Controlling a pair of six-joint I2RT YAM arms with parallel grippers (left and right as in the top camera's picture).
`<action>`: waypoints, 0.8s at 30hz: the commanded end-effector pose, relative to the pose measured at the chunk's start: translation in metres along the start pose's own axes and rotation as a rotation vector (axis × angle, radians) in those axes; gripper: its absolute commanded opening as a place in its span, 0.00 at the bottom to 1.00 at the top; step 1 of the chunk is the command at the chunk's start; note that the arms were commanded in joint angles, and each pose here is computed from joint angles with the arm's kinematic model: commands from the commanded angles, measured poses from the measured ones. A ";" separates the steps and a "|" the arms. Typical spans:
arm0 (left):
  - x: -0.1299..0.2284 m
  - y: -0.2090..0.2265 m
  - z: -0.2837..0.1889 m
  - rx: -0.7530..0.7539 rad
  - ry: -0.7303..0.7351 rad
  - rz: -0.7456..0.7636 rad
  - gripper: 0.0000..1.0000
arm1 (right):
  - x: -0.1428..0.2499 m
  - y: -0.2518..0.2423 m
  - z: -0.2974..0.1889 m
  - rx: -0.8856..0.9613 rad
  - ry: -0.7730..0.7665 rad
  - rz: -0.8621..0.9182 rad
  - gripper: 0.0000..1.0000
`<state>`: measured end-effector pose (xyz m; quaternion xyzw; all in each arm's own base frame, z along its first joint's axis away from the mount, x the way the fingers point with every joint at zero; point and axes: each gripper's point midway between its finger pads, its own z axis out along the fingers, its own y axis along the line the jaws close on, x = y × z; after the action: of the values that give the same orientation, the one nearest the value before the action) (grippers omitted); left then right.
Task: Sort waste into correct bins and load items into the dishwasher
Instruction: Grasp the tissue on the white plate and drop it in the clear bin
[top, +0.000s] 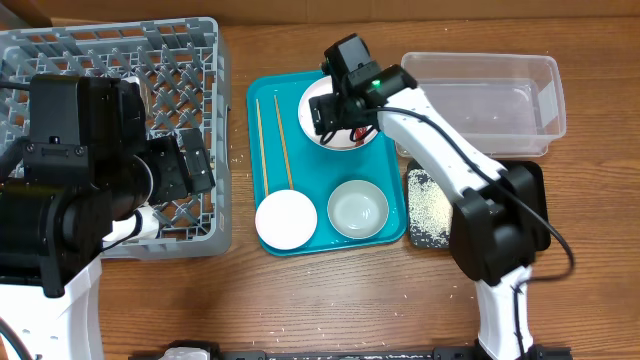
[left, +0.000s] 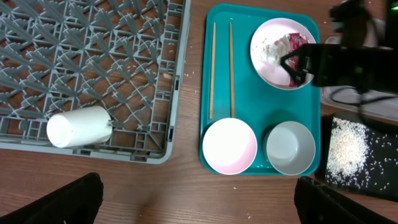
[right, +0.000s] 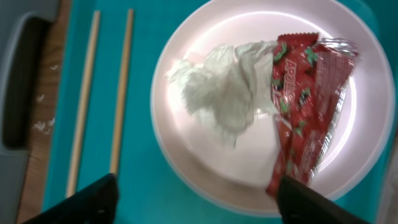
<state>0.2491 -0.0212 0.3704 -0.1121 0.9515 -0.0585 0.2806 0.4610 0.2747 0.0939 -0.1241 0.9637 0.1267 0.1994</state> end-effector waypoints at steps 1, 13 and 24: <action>-0.001 0.003 0.003 -0.015 0.005 0.005 1.00 | -0.011 0.004 0.012 -0.018 -0.035 -0.028 0.85; -0.001 0.003 0.003 -0.015 0.005 0.005 1.00 | -0.007 0.006 0.045 -0.055 -0.011 -0.023 0.07; -0.001 0.003 0.003 -0.015 0.005 0.005 1.00 | -0.059 0.011 -0.067 -0.097 -0.184 -0.013 0.04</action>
<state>0.2490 -0.0212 0.3703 -0.1121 0.9516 -0.0584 0.2803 0.4777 0.2792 0.1015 -0.1293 0.9564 0.1572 0.2093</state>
